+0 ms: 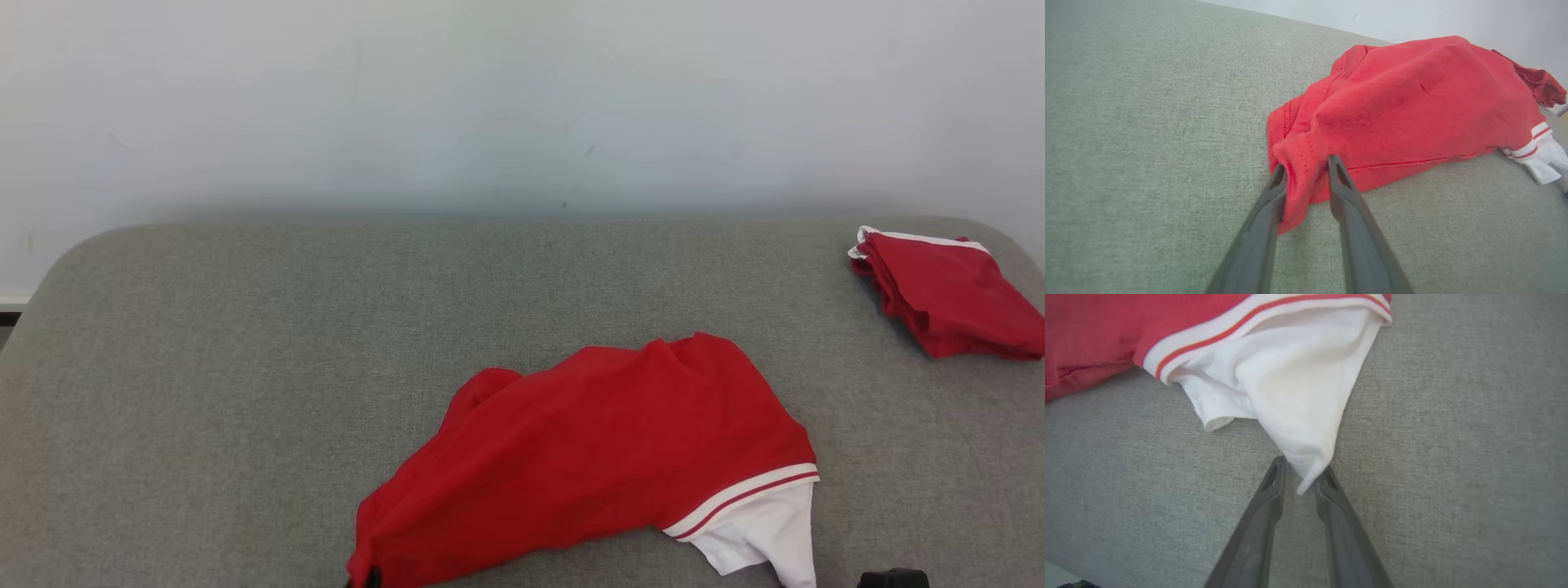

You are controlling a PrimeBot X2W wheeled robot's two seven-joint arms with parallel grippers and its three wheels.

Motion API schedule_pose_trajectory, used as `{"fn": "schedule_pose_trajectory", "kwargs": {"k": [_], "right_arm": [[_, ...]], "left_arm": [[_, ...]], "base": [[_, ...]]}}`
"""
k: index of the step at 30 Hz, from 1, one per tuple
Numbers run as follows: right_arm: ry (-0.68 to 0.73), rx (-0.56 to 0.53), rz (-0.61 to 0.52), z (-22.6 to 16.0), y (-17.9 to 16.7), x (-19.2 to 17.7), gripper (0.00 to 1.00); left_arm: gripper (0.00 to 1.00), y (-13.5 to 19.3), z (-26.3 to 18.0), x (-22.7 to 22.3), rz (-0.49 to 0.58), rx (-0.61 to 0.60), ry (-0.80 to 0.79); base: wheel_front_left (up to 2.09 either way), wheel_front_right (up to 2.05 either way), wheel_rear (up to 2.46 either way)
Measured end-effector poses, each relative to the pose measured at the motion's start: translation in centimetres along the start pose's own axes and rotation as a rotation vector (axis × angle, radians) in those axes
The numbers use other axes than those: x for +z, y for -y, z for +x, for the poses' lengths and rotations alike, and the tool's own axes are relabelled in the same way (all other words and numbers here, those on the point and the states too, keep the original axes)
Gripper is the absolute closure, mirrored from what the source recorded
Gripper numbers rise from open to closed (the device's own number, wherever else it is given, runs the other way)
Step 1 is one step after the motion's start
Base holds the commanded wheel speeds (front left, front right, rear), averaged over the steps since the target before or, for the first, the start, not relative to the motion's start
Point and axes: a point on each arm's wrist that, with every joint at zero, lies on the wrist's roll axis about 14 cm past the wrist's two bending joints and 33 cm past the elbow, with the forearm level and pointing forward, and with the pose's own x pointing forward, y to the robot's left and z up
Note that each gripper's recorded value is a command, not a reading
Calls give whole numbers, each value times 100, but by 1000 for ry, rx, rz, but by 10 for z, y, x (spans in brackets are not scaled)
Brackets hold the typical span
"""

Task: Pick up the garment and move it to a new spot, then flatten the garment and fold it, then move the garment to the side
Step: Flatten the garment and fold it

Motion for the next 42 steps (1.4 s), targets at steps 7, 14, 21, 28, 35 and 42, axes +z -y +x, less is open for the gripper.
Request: {"fn": "schedule_pose_trajectory", "kwargs": {"k": [7,14,21,28,35,42], "right_arm": [[45,34,175,-3,-12,4,100],[74,97,249,-26,-17,15,100],[178,202,263,-32,-34,72,100],[333,243,205,-21,-22,168,100],[531,248,191,9,-4,298,100],[677,270,167,39,-9,430,100]], "left_arm": [[100,3,-7,4,2,-13,18],[100,-1,-26,9,20,-21,42],[100,16,-5,62,120,-138,165],[100,40,41,160,253,-299,290],[100,65,93,267,258,-425,359],[100,80,146,372,284,-455,466]], "base": [[0,0,0],[0,0,0],[0,0,0],[0,0,0],[0,0,0],[0,0,0]]}}
